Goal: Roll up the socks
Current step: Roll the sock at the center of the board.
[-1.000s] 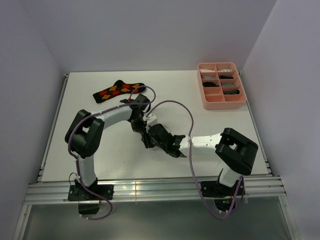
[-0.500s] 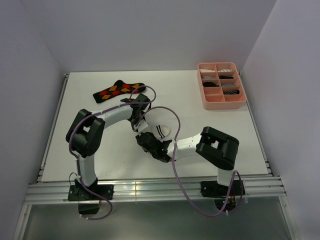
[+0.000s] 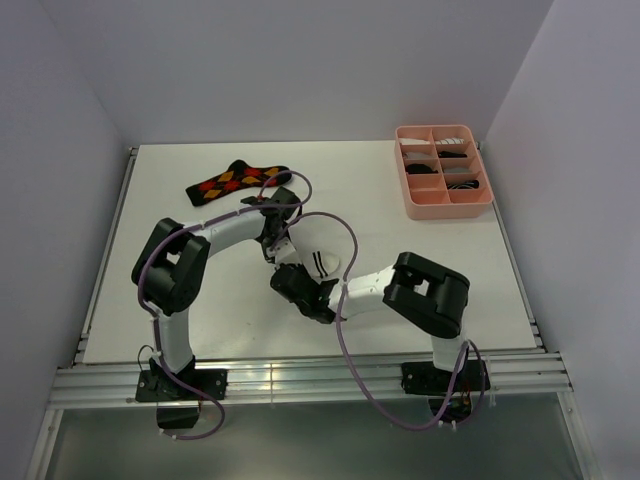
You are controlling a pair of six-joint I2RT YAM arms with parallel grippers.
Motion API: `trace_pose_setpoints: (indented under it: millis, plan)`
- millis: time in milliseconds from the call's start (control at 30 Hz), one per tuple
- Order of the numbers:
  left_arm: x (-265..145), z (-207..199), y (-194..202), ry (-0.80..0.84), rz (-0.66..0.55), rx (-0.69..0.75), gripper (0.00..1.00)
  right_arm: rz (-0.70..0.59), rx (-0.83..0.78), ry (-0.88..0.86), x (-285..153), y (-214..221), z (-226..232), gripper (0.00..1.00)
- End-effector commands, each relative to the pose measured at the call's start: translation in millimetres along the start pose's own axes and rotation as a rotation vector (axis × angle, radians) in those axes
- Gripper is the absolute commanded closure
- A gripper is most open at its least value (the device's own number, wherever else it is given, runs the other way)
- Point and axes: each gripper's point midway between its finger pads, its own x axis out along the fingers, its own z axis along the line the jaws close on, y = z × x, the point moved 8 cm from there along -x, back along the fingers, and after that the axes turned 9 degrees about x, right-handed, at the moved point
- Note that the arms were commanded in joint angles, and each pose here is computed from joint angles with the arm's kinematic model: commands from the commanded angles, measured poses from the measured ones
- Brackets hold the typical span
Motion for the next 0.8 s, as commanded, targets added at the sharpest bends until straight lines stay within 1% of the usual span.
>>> trace_pose_setpoints:
  millis: [0,33,67,100,133,167,200,233,267,300,333,367,400,433,467,500,533,567,600,633,667,733,767]
  plan:
    - [-6,2,8,0.008,0.02,-0.018,1.0,0.143,0.024,0.039,9,41,-17,1.0]
    - [-7,2,8,0.014,0.013,-0.029,1.0,0.147,0.04,0.035,7,41,-20,1.0]
    - [-15,0,5,0.043,-0.023,-0.051,1.0,0.152,0.065,0.001,6,41,-20,1.0]
    - [-14,4,8,0.041,-0.022,-0.065,0.99,0.158,0.09,-0.02,4,41,-22,1.0]
    - [-17,5,8,0.054,-0.035,-0.08,0.96,0.162,0.115,-0.033,0,42,-31,1.0]
    - [-27,3,4,0.098,-0.075,-0.111,0.93,0.175,0.141,-0.1,-3,40,-28,1.0]
    - [-26,9,7,0.099,-0.076,-0.133,0.9,0.183,0.17,-0.136,-5,39,-28,1.0]
    - [-29,10,6,0.118,-0.095,-0.149,0.85,0.19,0.206,-0.169,-8,37,-35,1.0]
    - [-40,12,4,0.148,-0.129,-0.176,0.82,0.183,0.234,-0.21,-10,32,-35,1.0]
    - [-39,17,4,0.163,-0.151,-0.196,0.79,0.223,0.271,-0.29,-15,36,-33,1.0]
    - [-42,19,4,0.179,-0.167,-0.209,0.7,0.218,0.299,-0.333,-18,30,-33,1.0]
    - [-52,20,2,0.205,-0.203,-0.231,0.65,0.208,0.336,-0.362,-16,24,-37,1.0]
    - [-51,24,3,0.215,-0.219,-0.247,0.61,0.239,0.369,-0.434,-19,23,-34,1.0]
    - [-53,26,3,0.228,-0.234,-0.255,0.52,0.24,0.388,-0.467,-20,20,-34,1.0]
    - [-61,27,3,0.251,-0.26,-0.268,0.48,0.23,0.413,-0.506,-20,15,-34,1.0]
    - [-60,31,6,0.245,-0.267,-0.275,0.45,0.256,0.459,-0.56,-23,13,-35,1.0]
    - [-61,31,5,0.264,-0.289,-0.281,0.37,0.266,0.487,-0.594,-23,12,-35,1.0]
    - [-68,31,6,0.285,-0.307,-0.287,0.34,0.238,0.518,-0.641,-23,5,-34,1.0]
    - [-65,35,11,0.281,-0.305,-0.295,0.33,0.243,0.584,-0.655,-22,1,-39,1.0]
    - [-66,34,11,0.305,-0.313,-0.293,0.33,0.278,0.615,-0.693,-24,7,-40,1.0]
    - [-69,34,13,0.322,-0.319,-0.298,0.33,0.245,0.643,-0.731,-24,1,-41,1.0]
    - [-64,36,20,0.33,-0.3,-0.301,0.35,0.287,0.745,-0.751,-22,5,-49,1.0]
    - [-64,35,21,0.35,-0.299,-0.299,0.35,0.261,0.77,-0.782,-21,1,-50,1.0]
